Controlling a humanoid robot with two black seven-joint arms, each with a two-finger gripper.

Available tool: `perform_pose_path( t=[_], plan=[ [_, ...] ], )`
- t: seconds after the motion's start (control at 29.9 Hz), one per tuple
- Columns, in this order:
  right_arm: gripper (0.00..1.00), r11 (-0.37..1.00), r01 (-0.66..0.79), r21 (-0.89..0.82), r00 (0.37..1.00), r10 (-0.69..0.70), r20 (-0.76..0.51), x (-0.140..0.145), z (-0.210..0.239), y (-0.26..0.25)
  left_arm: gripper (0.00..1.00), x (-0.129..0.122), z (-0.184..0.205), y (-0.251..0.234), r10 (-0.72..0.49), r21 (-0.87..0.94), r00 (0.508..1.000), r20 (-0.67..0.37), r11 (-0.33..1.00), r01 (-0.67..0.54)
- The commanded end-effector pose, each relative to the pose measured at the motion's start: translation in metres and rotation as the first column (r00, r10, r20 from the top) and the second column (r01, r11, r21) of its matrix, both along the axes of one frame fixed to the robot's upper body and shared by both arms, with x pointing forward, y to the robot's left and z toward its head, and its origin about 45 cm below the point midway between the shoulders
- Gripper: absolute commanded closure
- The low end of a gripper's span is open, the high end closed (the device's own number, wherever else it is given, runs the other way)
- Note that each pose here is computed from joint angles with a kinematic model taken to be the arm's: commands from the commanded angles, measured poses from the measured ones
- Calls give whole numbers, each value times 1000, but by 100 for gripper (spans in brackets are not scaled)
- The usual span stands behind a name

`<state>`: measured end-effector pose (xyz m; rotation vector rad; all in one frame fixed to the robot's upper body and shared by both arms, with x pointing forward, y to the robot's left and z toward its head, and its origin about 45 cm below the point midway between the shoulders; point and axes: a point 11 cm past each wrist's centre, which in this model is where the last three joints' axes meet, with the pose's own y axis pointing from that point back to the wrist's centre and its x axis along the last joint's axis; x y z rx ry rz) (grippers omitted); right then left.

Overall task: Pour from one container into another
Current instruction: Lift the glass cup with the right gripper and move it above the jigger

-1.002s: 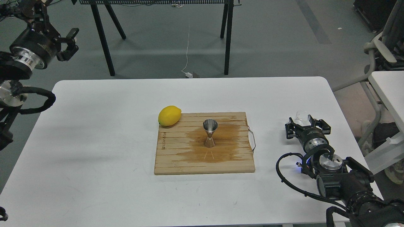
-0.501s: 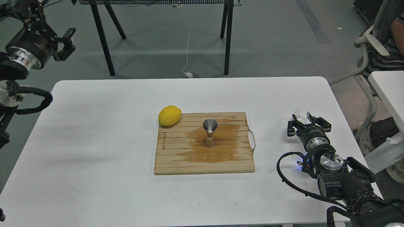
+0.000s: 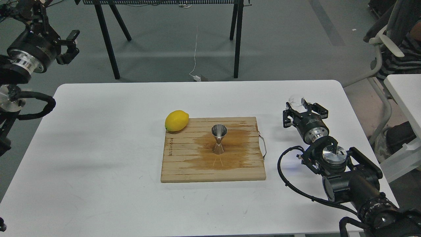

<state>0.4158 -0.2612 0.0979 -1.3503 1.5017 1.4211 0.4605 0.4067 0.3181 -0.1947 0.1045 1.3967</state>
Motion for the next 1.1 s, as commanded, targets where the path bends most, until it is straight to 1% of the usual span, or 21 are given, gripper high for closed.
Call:
perform_pose_path(
  t=[0.0, 0.1, 0.27, 0.4, 0.57, 0.8, 1.07],
  plan=[
    [78, 998, -61, -13, 997, 62, 46, -1, 31, 10, 1, 0, 0, 0, 1, -2, 1000, 2, 1000, -1],
    [78, 992, -122, -44, 990, 124, 66, -8, 56, 19, 1, 0, 2, 0, 1, -7, 1000, 7, 1000, -1],
    [78, 967, -218, -130, 964, 234, 127, -28, 112, 37, 1, 0, 4, 1, 6, -11, 1000, 13, 1000, -5],
    [78, 948, -257, -187, 949, 284, 138, -41, 130, 54, 1, 0, 4, 2, 5, -10, 1000, 13, 1000, -5],
    [78, 918, -327, -224, 927, 358, 114, -56, 125, 78, 1, 0, 4, 3, 8, -11, 1000, 14, 1000, -8],
    [78, 859, -386, -337, 895, 436, 88, -69, 109, 105, 1, 0, 6, 3, 7, -11, 1000, 17, 1000, -7],
    [78, 783, -411, -467, 871, 488, 52, -78, 97, 117, 1, 1, 7, 3, 7, -8, 1000, 17, 1000, -6]
  ],
)
